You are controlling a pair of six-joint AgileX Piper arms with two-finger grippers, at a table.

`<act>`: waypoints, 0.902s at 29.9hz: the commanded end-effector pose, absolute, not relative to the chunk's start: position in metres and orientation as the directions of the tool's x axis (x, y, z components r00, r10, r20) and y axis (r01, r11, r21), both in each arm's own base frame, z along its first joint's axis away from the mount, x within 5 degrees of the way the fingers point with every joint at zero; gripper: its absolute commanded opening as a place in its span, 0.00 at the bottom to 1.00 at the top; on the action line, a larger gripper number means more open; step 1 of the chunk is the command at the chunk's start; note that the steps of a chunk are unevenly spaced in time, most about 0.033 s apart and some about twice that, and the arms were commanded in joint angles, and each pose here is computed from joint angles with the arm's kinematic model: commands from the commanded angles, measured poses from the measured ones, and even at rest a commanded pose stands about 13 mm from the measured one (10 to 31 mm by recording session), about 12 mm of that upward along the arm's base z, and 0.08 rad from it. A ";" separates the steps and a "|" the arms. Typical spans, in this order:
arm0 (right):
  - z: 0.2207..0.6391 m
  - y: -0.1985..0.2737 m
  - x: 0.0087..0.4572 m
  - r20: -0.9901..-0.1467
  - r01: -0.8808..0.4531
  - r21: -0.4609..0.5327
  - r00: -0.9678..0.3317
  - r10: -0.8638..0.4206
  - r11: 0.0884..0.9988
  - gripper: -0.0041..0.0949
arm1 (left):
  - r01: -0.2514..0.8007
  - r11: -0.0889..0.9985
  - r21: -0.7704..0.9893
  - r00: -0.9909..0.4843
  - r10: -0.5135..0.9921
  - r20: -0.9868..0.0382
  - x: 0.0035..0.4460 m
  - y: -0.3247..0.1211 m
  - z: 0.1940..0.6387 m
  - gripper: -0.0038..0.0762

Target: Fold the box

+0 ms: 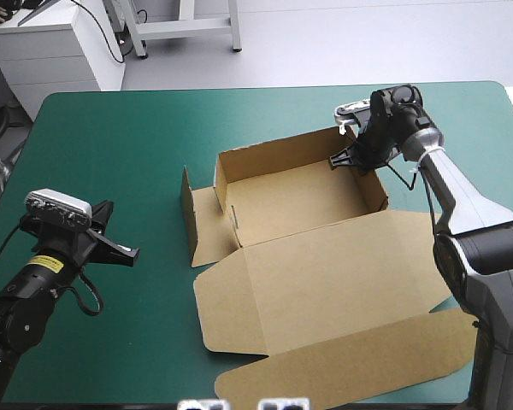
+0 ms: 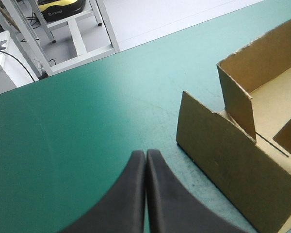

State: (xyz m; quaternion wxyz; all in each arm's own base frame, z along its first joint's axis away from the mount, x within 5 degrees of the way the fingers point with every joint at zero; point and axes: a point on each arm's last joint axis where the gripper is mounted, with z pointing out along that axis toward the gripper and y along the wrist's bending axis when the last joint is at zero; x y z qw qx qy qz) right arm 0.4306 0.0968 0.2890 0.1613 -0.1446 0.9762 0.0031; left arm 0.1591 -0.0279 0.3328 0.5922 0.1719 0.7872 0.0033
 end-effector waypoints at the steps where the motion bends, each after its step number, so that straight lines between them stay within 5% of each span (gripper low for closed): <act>1: 0.356 0.083 0.405 -0.444 -0.265 -0.115 -0.849 -0.288 0.957 0.02 | 0.229 0.953 0.198 -0.157 0.237 -0.959 0.160 -0.027 0.349 0.04; 18: 0.485 0.024 0.313 -0.733 -0.058 -0.076 -0.674 -0.095 0.995 0.02 | 0.229 0.961 0.155 -0.222 0.206 -0.953 0.177 -0.029 0.338 0.04; 23: 0.501 0.013 0.303 -0.771 -0.057 0.042 -0.636 -0.004 0.998 0.02 | 0.221 0.963 0.152 -0.228 0.203 -0.952 0.185 -0.029 0.334 0.04; 27: 0.501 0.012 0.302 -0.773 -0.057 0.034 -0.634 -0.010 0.998 0.02 | 0.195 0.975 0.107 -0.227 0.151 -0.962 0.195 -0.029 0.331 0.04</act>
